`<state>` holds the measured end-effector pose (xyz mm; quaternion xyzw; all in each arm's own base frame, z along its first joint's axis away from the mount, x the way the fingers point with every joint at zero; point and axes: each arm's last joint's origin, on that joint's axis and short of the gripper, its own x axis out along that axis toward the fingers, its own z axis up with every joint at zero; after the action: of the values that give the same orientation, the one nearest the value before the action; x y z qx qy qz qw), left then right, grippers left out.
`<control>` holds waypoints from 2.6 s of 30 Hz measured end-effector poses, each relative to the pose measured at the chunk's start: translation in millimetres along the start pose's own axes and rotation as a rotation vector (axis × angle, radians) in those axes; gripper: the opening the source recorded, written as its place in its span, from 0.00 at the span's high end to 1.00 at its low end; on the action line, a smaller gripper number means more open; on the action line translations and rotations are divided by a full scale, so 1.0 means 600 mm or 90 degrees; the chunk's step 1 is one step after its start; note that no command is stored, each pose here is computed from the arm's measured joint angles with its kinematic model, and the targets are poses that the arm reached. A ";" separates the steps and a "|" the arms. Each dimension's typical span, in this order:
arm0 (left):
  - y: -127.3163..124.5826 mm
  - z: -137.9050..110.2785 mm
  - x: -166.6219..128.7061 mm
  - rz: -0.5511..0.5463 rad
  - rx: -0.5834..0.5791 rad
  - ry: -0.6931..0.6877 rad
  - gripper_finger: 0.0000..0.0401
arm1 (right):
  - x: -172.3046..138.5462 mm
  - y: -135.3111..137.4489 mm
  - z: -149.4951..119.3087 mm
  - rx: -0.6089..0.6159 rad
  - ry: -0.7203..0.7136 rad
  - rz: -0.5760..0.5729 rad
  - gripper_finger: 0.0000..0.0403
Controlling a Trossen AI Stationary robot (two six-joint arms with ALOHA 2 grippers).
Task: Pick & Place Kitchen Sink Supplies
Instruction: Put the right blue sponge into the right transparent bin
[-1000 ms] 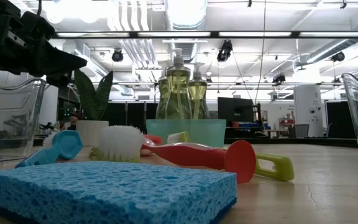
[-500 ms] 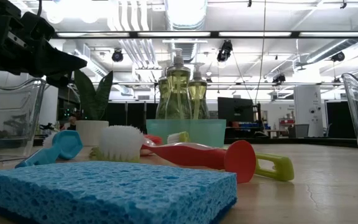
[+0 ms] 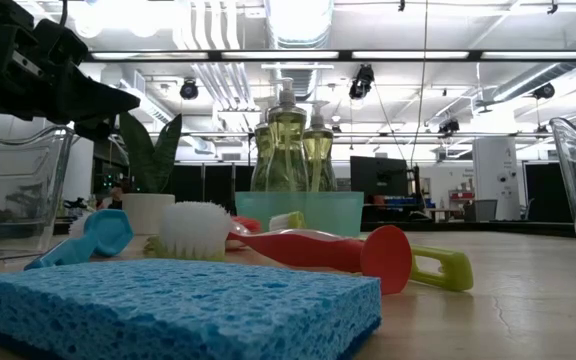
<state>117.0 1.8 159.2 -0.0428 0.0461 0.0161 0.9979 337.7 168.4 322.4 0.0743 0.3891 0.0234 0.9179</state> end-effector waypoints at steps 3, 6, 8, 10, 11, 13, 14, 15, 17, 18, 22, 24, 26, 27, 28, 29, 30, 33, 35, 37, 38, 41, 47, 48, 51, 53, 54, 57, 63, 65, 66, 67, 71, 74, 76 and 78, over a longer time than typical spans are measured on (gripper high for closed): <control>0.000 0.000 0.000 0.000 0.000 0.000 1.00 | 0.000 0.004 0.006 0.011 -0.018 0.025 0.82; 0.000 0.000 0.000 0.000 0.000 0.000 1.00 | 0.000 0.005 0.007 0.021 -0.017 0.040 0.81; 0.000 0.000 0.000 0.000 0.000 0.000 1.00 | 0.004 0.006 0.006 0.036 -0.015 0.040 0.78; 0.000 0.000 0.000 0.000 0.000 0.000 1.00 | 0.007 0.007 0.005 0.046 -0.011 0.038 0.74; 0.000 0.000 0.000 -0.001 0.000 0.000 1.00 | 0.013 0.007 0.003 0.052 -0.006 0.035 0.72; 0.000 0.000 0.000 -0.001 0.000 0.000 1.00 | 0.026 0.009 0.000 0.066 0.001 0.031 0.66; 0.000 0.000 0.000 -0.001 0.000 0.001 1.00 | 0.034 0.008 -0.005 0.066 0.014 0.024 0.63; 0.000 0.000 0.000 0.000 0.000 0.002 1.00 | 0.045 0.009 -0.009 0.068 0.025 0.018 0.60; 0.000 -0.001 0.000 0.000 0.000 0.003 1.00 | 0.059 0.010 -0.015 0.088 0.037 0.011 0.54; 0.000 -0.001 0.000 0.000 0.000 0.005 1.00 | 0.067 0.010 -0.020 0.099 0.053 0.006 0.51; 0.000 -0.002 0.000 0.000 0.000 0.009 1.00 | 0.103 0.013 -0.036 0.106 0.095 0.003 0.44; 0.000 -0.003 0.001 0.000 0.000 0.011 1.00 | 0.121 0.016 -0.041 0.120 0.099 0.003 0.42; 0.000 -0.003 0.001 0.001 0.000 0.012 1.00 | 0.136 0.017 -0.048 0.120 0.115 -0.001 0.41; 0.000 -0.003 0.001 0.001 0.000 0.013 1.00 | 0.144 0.018 -0.050 0.118 0.120 0.000 0.41; 0.000 -0.004 0.001 0.001 0.000 0.014 1.00 | 0.153 0.019 -0.051 0.113 0.123 -0.001 0.41; 0.000 -0.004 0.001 0.001 0.000 0.015 1.00 | 0.163 0.017 -0.053 0.107 0.130 -0.004 0.40; 0.000 -0.004 0.001 0.001 0.000 0.017 1.00 | 0.173 0.016 -0.053 0.106 0.136 -0.006 0.40; 0.000 -0.005 0.001 0.002 0.000 0.019 1.00 | 0.198 0.013 -0.046 0.115 0.147 0.003 0.41; 0.001 -0.006 0.001 0.002 0.000 0.023 1.00 | 0.213 0.014 -0.038 0.121 0.148 0.011 0.42; 0.000 -0.006 0.001 0.002 0.000 0.024 1.00 | 0.228 0.016 -0.035 0.121 0.160 0.027 0.42; 0.000 -0.006 0.001 0.002 0.000 0.024 1.00 | 0.234 0.018 -0.033 0.123 0.167 0.041 0.43; 0.001 -0.007 0.001 0.002 0.000 0.028 1.00 | 0.243 0.023 -0.029 0.124 0.196 0.070 0.44; 0.001 -0.008 0.001 0.003 0.001 0.030 1.00 | 0.249 0.027 -0.023 0.127 0.227 0.075 0.44; 0.001 -0.008 0.001 0.003 0.001 0.030 1.00 | 0.248 0.027 -0.022 0.118 0.227 0.075 0.44; 0.001 -0.008 0.001 0.002 0.001 0.031 1.00 | 0.245 0.022 -0.009 0.113 0.200 0.076 0.44; 0.001 -0.008 0.001 0.002 0.001 0.031 1.00 | 0.245 0.013 -0.004 0.130 0.190 0.053 0.44; 0.001 -0.008 0.001 0.002 0.001 0.031 1.00 | 0.245 0.010 -0.002 0.141 0.186 0.046 0.44; 0.001 -0.008 0.001 0.002 0.001 0.031 1.00 | 0.247 0.009 -0.003 0.168 0.182 0.040 0.44; 0.001 -0.008 0.001 0.003 0.001 0.032 1.00 | 0.262 0.023 -0.029 0.179 0.170 0.029 0.44; 0.001 -0.008 0.001 0.003 0.001 0.032 1.00 | 0.268 0.020 -0.041 0.203 0.171 0.005 0.44; 0.001 -0.008 0.001 0.003 0.001 0.032 1.00 | 0.270 0.020 -0.046 0.213 0.173 -0.004 0.44; 0.001 -0.008 0.001 0.003 0.001 0.033 1.00 | 0.273 0.019 -0.050 0.219 0.173 -0.007 0.44; 0.001 -0.008 0.001 0.002 0.001 0.033 1.00 | 0.288 0.019 -0.070 0.231 0.181 -0.012 0.44; 0.001 -0.008 0.001 0.002 0.001 0.033 1.00 | 0.302 0.019 -0.083 0.230 0.194 -0.020 0.44; 0.001 -0.008 0.001 0.002 0.001 0.033 1.00 | 0.312 0.022 -0.089 0.229 0.192 -0.016 0.44; 0.001 -0.008 0.001 0.002 0.001 0.033 1.00 | 0.321 0.023 -0.095 0.227 0.197 -0.017 0.44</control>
<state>117.3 1.7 154.2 -0.0426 0.0719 0.0167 0.9964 431.2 208.1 148.6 0.2256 0.5238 -0.0470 0.8201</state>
